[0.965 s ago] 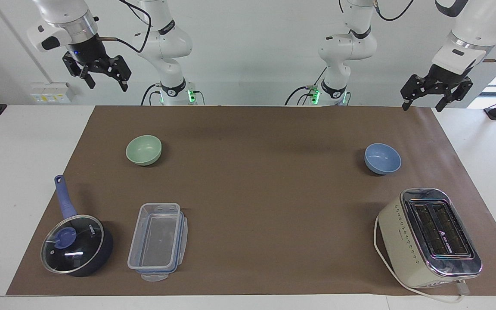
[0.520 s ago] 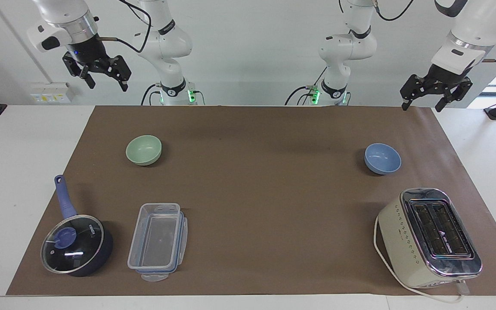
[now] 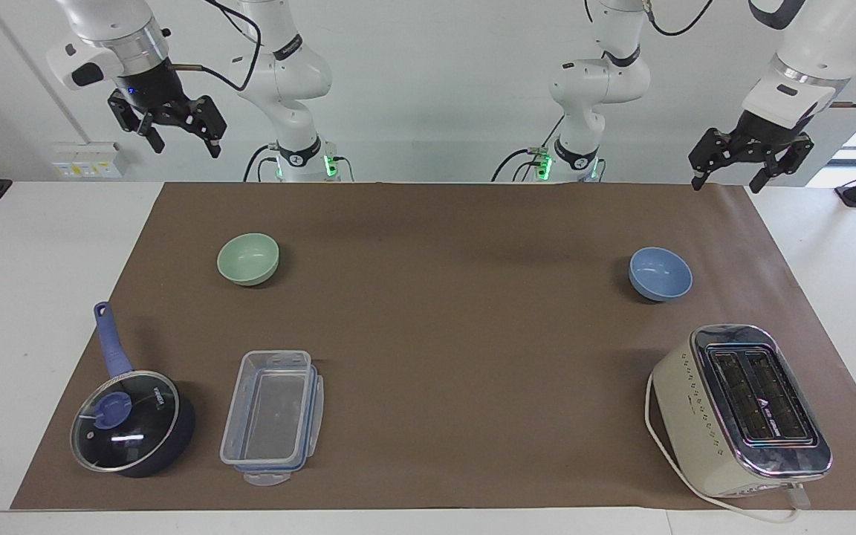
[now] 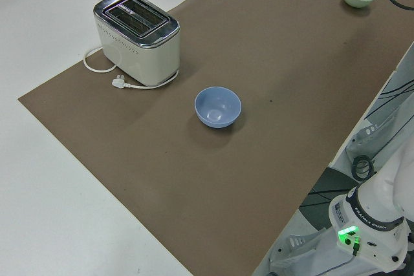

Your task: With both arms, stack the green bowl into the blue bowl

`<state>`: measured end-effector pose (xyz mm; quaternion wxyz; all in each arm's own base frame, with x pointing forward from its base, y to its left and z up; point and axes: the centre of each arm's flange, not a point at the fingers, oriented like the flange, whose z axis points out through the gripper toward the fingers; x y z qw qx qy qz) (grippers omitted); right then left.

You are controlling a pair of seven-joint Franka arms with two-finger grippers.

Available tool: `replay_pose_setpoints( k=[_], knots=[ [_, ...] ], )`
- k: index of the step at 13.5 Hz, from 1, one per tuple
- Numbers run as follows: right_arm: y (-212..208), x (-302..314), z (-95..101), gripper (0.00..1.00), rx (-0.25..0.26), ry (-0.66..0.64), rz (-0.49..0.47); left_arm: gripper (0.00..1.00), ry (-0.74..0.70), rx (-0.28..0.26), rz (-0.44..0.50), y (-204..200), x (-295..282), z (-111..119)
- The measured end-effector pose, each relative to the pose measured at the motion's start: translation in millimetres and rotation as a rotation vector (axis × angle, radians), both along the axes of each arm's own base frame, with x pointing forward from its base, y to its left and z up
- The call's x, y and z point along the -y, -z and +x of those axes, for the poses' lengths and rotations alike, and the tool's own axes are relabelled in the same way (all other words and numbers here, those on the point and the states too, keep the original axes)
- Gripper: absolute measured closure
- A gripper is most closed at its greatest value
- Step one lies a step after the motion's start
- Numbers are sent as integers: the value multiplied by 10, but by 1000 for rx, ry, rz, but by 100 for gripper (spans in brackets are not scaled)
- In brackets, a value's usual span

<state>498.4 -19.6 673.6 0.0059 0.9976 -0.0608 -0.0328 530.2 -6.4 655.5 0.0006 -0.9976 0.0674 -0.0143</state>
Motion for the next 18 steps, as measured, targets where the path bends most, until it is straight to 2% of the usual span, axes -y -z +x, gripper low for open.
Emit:
replay_pose_setpoints(
  k=[4,7,11,14,18],
  knots=[
    [0,2,0,0,0,0,0,0,30,-15,-45,78,-291,-13],
    [0,3,0,0,0,1,0,0,57,-33,-84,379,-669,-13],
    [10,4,-2,0,-3,1,0,0,63,-30,-129,1173,-984,-21],
    [18,8,-2,0,-5,2,0,0,67,-20,-209,1778,-1287,-172],
    [18,9,-3,0,-5,2,0,0,63,-5,-234,2479,-1405,-368]
  ],
)
